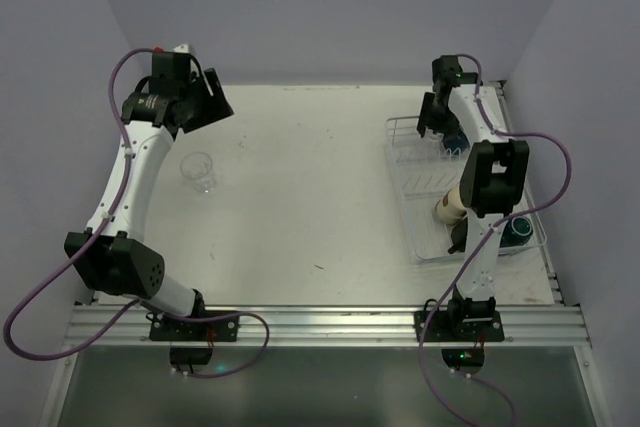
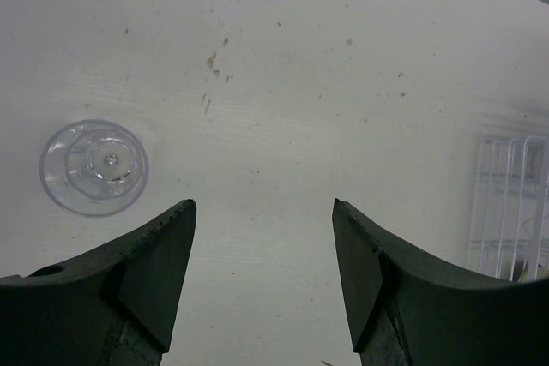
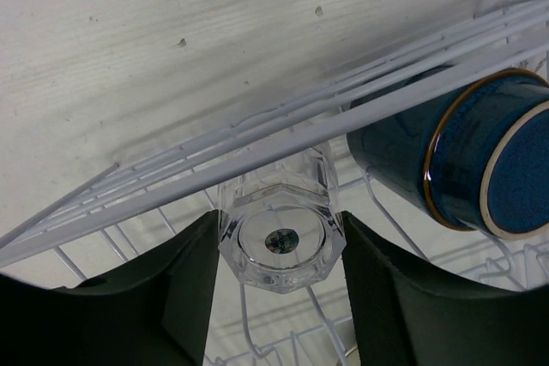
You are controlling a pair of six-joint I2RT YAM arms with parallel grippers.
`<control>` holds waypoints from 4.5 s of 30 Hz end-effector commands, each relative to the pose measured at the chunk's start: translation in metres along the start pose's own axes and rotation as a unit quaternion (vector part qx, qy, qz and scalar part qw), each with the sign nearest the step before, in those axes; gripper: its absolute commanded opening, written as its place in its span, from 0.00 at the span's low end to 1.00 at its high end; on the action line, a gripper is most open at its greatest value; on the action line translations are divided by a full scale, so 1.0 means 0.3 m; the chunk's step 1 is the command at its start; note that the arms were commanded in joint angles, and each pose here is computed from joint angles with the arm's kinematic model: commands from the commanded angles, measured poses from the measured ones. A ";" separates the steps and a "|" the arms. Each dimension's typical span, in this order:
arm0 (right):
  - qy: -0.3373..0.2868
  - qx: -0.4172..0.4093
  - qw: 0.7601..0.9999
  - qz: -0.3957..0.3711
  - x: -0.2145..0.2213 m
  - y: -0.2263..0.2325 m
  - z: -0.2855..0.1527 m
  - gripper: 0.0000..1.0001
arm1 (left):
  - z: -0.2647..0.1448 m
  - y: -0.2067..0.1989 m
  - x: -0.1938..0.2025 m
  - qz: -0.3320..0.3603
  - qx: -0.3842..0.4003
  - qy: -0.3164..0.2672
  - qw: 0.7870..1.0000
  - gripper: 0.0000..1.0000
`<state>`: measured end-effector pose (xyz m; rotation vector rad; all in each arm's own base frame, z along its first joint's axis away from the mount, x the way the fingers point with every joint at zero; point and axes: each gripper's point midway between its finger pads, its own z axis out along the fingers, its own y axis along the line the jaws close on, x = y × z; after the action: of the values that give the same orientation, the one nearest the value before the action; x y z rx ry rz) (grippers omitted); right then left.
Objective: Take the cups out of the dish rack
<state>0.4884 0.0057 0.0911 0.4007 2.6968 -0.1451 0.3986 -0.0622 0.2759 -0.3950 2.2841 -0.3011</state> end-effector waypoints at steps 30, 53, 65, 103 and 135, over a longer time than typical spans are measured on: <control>-0.114 -0.101 0.988 0.011 -0.011 0.045 -0.416 0.00 | -0.073 -0.539 0.234 0.052 0.327 0.072 0.941 0.70; -0.068 -0.630 0.772 -0.059 0.398 0.364 -1.040 0.00 | -0.351 -0.783 0.416 -0.045 0.667 0.132 0.731 0.61; -0.065 -0.671 0.734 -0.078 0.435 0.409 -1.120 0.00 | -0.389 -0.847 0.448 -0.073 0.679 0.143 0.716 0.59; -0.035 -0.006 0.999 -0.015 0.519 -0.141 -0.561 0.83 | 0.201 -0.204 0.491 0.164 0.035 0.128 0.978 0.00; -0.053 -0.024 0.998 -0.015 0.515 -0.165 -0.599 0.83 | 0.469 0.156 0.437 0.152 -0.140 0.196 0.959 0.00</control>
<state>0.2718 0.0307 0.1845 0.3392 2.6311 -0.1026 0.4048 -0.0930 0.0786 -0.1266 2.7469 0.0679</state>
